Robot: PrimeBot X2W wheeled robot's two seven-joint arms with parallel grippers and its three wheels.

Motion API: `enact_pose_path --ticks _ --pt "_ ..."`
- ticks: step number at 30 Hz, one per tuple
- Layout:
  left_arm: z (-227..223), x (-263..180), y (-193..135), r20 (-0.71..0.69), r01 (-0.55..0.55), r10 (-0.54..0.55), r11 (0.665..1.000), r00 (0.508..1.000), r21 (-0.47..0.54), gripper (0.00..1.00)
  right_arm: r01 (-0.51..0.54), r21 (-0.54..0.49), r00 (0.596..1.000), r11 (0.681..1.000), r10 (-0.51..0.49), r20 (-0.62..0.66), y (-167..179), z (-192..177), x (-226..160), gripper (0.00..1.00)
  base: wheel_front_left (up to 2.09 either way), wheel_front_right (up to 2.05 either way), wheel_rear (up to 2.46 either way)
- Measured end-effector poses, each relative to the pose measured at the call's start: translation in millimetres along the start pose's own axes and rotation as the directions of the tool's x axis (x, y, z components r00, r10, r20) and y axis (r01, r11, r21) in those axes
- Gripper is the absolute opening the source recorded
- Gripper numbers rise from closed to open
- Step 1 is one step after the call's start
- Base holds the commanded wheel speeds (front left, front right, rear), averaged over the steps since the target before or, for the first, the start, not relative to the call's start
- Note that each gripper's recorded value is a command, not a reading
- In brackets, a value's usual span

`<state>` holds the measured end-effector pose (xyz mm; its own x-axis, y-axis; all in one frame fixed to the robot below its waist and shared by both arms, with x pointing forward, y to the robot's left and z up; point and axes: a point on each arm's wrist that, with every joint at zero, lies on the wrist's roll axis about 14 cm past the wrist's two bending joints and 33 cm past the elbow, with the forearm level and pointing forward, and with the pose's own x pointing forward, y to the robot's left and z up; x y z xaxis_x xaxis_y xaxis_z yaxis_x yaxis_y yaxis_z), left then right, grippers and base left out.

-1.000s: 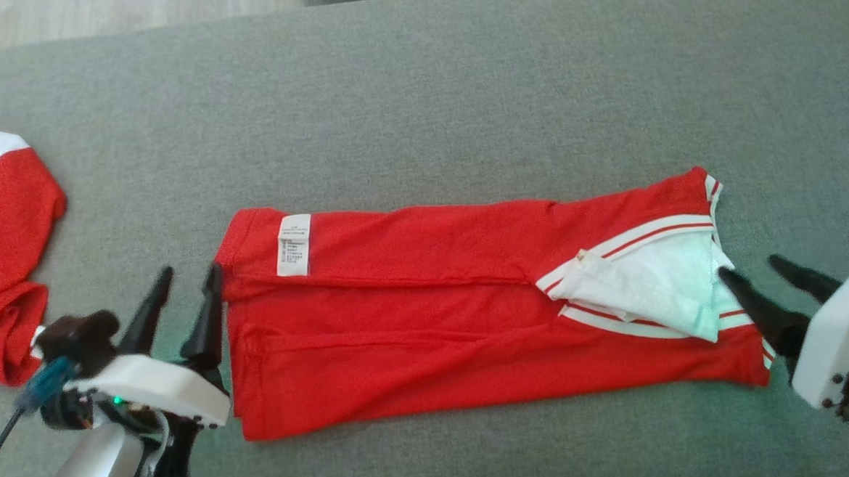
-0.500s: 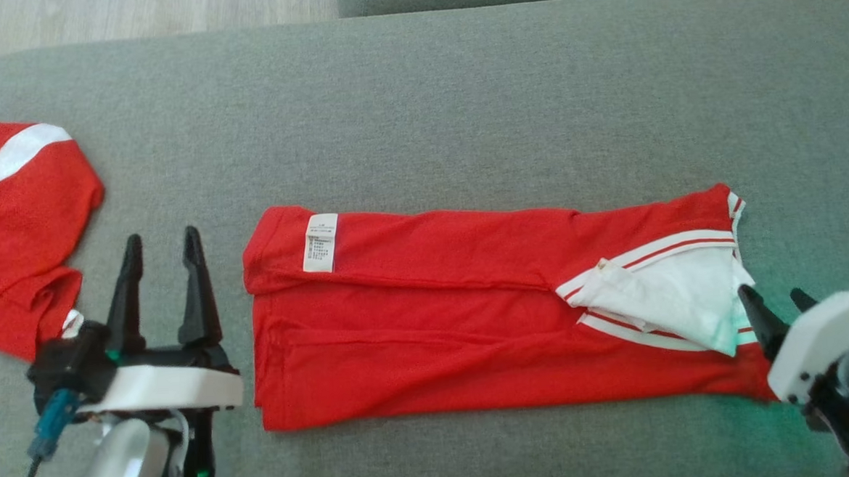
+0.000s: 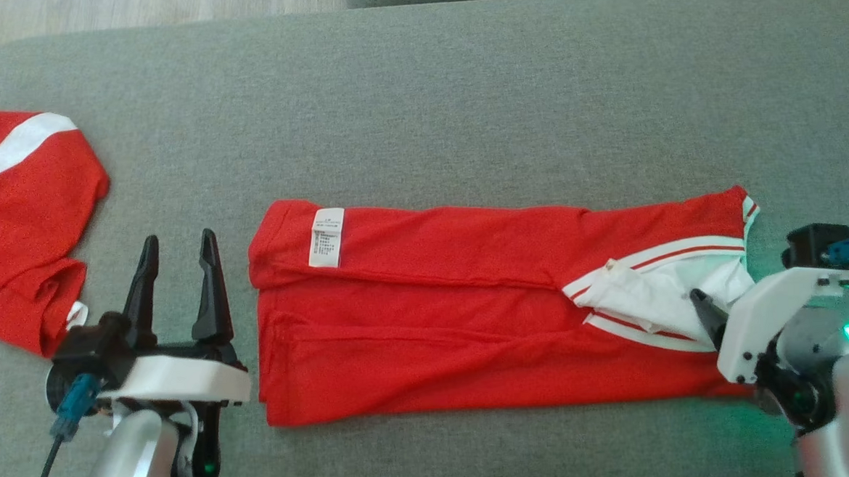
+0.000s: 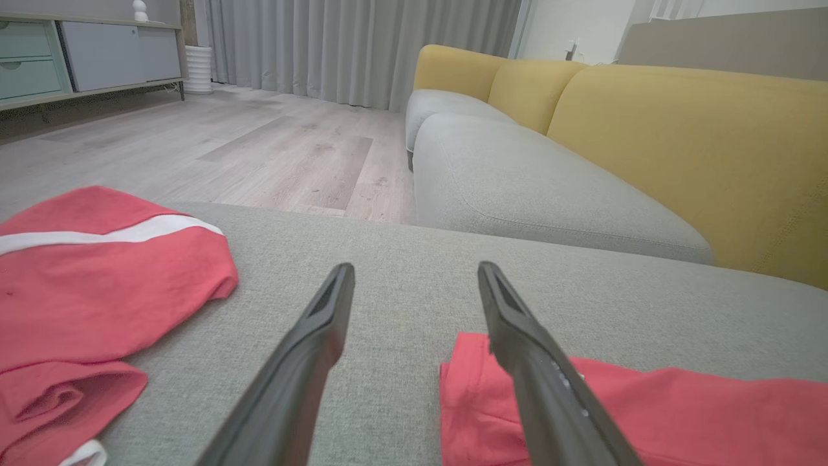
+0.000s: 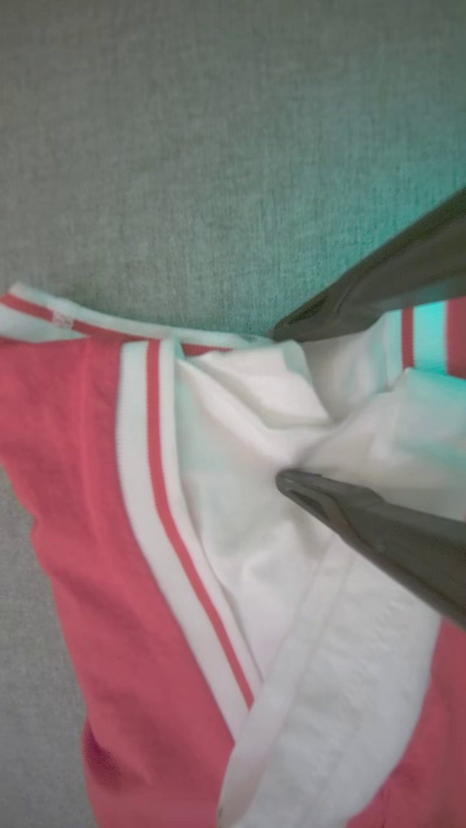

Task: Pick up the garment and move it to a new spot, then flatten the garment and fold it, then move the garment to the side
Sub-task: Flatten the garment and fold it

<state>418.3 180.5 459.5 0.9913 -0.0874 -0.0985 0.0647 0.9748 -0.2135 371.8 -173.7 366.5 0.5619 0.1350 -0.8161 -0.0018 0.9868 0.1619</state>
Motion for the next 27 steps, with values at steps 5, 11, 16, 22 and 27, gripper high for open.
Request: enact_pose_path --ticks 5,11,16,22,27 --pt "-1 0 0 -0.003 0.004 -0.004 1.000 1.000 -0.002 1.00 -0.009 -0.028 1.000 1.000 0.009 -0.030 6 -5 0 1.00 0.00 0.00 0.00" --pt "0 2 0 0.000 0.006 -0.006 1.000 1.000 -0.006 1.00 -0.020 -0.057 0.999 0.998 0.018 -0.036 13 -5 0 0.00 0.00 0.00 0.00" --pt "4 3 1 0.011 0.003 -0.003 1.000 1.000 -0.008 1.00 0.012 -0.041 1.000 0.999 -0.012 0.009 2 2 -5 0.00 0.00 0.00 0.00" --pt "9 3 -1 0.028 0.007 -0.007 1.000 1.000 -0.012 1.00 0.219 -0.039 0.967 0.975 -0.211 0.144 -77 41 -43 0.00 0.00 0.00 0.00" --pt "9 0 0 0.030 0.003 -0.002 1.000 1.000 -0.014 1.00 0.384 -0.021 0.900 0.923 -0.370 0.231 -132 70 -88 0.00 0.00 0.00 0.00"
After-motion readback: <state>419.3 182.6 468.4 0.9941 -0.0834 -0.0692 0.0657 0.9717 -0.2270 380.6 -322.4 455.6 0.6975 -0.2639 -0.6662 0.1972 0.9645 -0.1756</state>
